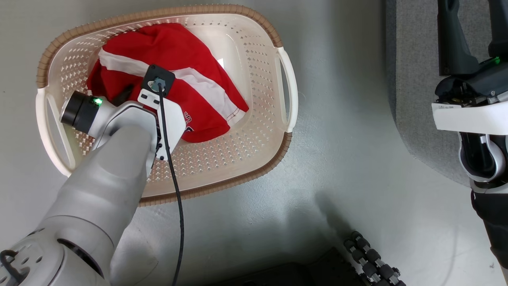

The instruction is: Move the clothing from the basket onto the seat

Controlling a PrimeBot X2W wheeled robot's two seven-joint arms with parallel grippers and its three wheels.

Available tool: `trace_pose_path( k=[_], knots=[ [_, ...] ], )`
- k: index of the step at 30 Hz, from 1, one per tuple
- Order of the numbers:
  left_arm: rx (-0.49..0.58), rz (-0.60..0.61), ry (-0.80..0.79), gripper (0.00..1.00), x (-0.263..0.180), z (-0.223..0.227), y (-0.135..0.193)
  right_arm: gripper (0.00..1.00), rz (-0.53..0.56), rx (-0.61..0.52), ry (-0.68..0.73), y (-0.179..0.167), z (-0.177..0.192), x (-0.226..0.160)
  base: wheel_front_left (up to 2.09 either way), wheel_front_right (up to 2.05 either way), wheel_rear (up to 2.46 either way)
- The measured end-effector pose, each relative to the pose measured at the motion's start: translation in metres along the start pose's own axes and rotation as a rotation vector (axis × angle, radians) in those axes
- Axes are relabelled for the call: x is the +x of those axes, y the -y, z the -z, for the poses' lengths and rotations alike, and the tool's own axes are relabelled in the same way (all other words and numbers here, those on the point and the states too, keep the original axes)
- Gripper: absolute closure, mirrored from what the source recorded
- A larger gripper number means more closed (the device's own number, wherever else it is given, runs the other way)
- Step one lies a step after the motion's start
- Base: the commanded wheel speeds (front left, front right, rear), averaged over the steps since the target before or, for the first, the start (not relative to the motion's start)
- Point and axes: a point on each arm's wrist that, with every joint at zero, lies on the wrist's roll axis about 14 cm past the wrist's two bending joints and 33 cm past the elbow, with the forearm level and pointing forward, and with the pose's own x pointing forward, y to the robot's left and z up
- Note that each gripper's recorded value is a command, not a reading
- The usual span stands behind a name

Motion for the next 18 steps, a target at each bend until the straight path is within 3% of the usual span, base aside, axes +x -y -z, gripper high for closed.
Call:
trace_pose_path(
  k=[1,2,3,18],
  knots=[
    [0.001,0.008,-0.007,0.26,0.0,0.001,0.001,0.0,0.001,0.0,0.0,0.0,0.0,0.0,0.0,0.0,0.0],
    [0.0,0.012,-0.008,0.83,0.001,0.001,0.001,0.0,0.002,0.001,0.001,0.0,0.0,0.0,0.0,0.0,0.0],
    [0.002,0.016,-0.007,1.0,0.001,0.001,0.002,0.0,0.004,0.004,0.004,0.0,-0.001,0.0,0.0,0.0,0.0],
    [-0.046,0.048,0.191,1.0,-0.036,-0.034,0.007,0.0,0.005,0.007,0.106,-0.009,-0.054,-0.002,0.0,0.0,0.0]
  ],
)
